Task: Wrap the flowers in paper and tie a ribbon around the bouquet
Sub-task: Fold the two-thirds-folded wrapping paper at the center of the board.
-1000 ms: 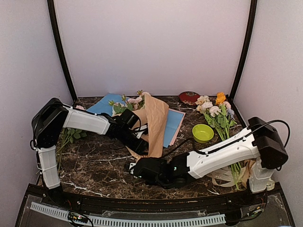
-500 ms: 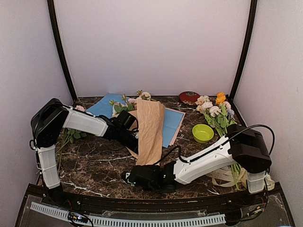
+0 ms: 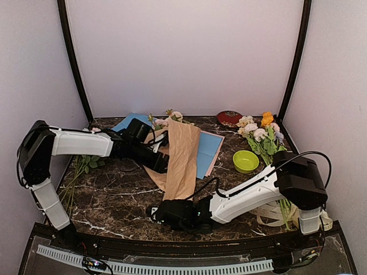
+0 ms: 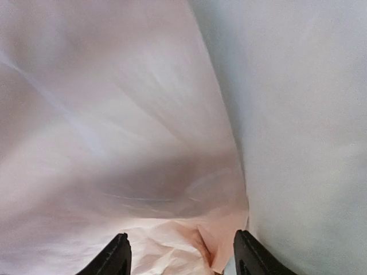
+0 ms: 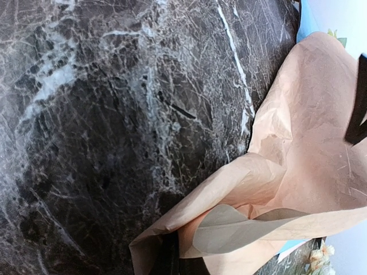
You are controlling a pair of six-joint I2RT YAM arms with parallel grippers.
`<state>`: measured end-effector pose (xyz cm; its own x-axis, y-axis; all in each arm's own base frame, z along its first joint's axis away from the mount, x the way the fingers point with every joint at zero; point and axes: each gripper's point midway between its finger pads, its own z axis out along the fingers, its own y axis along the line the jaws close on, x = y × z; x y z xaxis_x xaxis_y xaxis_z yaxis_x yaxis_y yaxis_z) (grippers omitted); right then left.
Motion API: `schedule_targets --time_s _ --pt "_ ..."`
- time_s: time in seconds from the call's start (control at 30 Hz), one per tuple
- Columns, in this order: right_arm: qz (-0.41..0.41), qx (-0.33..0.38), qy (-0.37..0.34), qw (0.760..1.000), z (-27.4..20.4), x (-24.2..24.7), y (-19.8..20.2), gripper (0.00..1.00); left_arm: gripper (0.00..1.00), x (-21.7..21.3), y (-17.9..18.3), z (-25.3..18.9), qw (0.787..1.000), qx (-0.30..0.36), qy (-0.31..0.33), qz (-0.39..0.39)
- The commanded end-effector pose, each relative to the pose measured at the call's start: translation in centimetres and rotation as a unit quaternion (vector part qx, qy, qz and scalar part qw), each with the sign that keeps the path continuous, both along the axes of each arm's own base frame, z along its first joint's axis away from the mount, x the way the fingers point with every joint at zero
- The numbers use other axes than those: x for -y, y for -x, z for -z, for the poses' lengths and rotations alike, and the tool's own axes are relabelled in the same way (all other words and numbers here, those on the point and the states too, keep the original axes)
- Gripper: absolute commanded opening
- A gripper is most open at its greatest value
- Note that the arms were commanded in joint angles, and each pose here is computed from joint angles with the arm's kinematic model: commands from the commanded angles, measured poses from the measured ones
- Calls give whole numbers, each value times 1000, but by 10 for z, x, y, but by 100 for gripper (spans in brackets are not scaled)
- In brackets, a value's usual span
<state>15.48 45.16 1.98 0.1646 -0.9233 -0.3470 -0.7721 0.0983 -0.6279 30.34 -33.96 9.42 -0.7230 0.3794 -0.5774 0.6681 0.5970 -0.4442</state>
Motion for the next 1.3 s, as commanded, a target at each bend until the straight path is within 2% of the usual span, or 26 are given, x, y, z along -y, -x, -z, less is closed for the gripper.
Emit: schedule_targets --time_s 0.0,0.13,0.23,0.3,0.43,0.63,0.83,0.97,1.0,1.03,1.13,1.27 --pt "-10 -51 22 998 35 9 16 0 64 -37 -26 -51 996 46 8 -70" --pt "-8 -52 25 998 37 10 16 0 65 -54 -31 -84 992 77 29 -94" --pt "-8 -53 27 998 37 11 16 0 65 -49 -19 -111 989 95 83 -80" --pt "-9 -52 29 998 38 12 16 0 70 -46 -10 -127 983 110 129 -66" --pt "-11 -52 31 998 38 12 16 0 76 -40 3 -111 985 72 150 -49" --pt "-13 -50 33 998 37 12 16 0 76 -38 0 -69 992 24 115 -55" --pt "-14 -50 37 998 38 12 16 0 72 -21 1 -70 988 9 155 -24" --pt "-16 -51 37 998 38 10 16 0 58 -16 1 -68 986 1 165 -19" --pt "-17 -51 38 998 39 10 16 0 51 -14 2 -69 985 -1 171 -12" --pt "-18 -50 38 998 39 9 16 0 42 -13 4 -70 985 -4 175 -8" --pt "-20 -49 40 998 39 9 16 0 2 -15 4 -66 986 -8 167 -12" --pt "-16 -50 40 998 39 13 16 0 0 -40 -5 -38 992 -6 108 -70"
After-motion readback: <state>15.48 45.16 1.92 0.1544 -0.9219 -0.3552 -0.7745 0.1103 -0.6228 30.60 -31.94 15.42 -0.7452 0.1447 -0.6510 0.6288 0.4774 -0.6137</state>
